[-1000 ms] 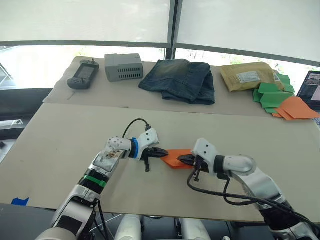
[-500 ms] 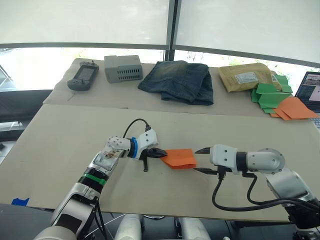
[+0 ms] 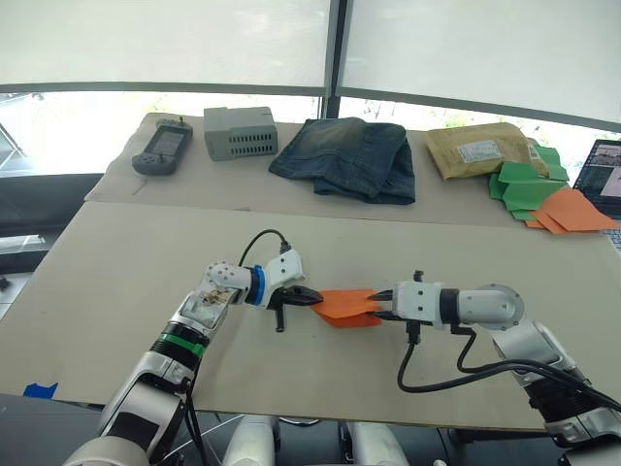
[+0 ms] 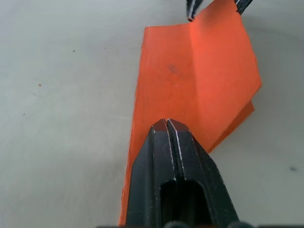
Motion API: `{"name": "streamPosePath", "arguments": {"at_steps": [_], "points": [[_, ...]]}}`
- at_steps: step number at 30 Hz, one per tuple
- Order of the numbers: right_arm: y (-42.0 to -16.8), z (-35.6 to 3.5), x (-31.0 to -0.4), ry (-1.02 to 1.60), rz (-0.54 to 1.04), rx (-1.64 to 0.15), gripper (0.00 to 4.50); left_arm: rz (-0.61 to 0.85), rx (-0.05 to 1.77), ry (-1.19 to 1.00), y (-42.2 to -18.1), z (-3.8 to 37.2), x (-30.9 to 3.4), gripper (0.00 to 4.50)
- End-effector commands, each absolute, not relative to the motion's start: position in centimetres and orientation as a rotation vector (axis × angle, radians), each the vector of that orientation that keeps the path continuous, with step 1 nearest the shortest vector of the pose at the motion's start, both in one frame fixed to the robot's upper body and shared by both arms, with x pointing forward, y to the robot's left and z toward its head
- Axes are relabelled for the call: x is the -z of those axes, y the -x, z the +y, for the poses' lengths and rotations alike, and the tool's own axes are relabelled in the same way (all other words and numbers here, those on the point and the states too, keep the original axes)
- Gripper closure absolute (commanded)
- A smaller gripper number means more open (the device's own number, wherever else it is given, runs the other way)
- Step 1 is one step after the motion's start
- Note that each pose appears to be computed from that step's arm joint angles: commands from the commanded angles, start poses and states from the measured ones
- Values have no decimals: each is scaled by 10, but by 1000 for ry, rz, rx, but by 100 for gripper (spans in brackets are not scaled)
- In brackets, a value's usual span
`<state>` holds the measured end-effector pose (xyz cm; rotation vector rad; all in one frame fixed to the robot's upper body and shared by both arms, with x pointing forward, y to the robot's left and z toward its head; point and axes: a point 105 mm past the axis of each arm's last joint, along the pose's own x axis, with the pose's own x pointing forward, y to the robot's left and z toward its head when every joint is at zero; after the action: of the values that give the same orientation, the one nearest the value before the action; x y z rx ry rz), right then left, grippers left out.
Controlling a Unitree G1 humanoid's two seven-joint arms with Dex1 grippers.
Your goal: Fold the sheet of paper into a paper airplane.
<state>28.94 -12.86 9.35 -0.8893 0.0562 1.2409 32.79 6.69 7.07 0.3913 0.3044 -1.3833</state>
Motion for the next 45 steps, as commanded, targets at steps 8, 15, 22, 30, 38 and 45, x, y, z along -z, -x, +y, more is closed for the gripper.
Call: {"name": "streamPosePath", "arguments": {"at_steps": [8, 15, 22, 30, 38, 45], "points": [[-267, -107, -106, 834, -36, -1398, 449, 269, 1472, -386, -327, 67, -107, 450], [-257, -112, -103, 798, 28, -1442, 449, 318, 1489, -365, -320, 69, -93, 450], [-257, -117, -98, 715, 109, -1457, 449, 350, 1528, -321, -309, 66, -86, 450], [-256, -119, -98, 434, 269, -1495, 449, 378, 1518, -317, -303, 68, -75, 450], [-263, -114, -101, 217, 428, -1516, 449, 361, 1569, -307, -291, 62, -80, 450], [-276, -118, -82, 49, 651, -1442, 449, 352, 1571, -298, -285, 60, -84, 450]]}}
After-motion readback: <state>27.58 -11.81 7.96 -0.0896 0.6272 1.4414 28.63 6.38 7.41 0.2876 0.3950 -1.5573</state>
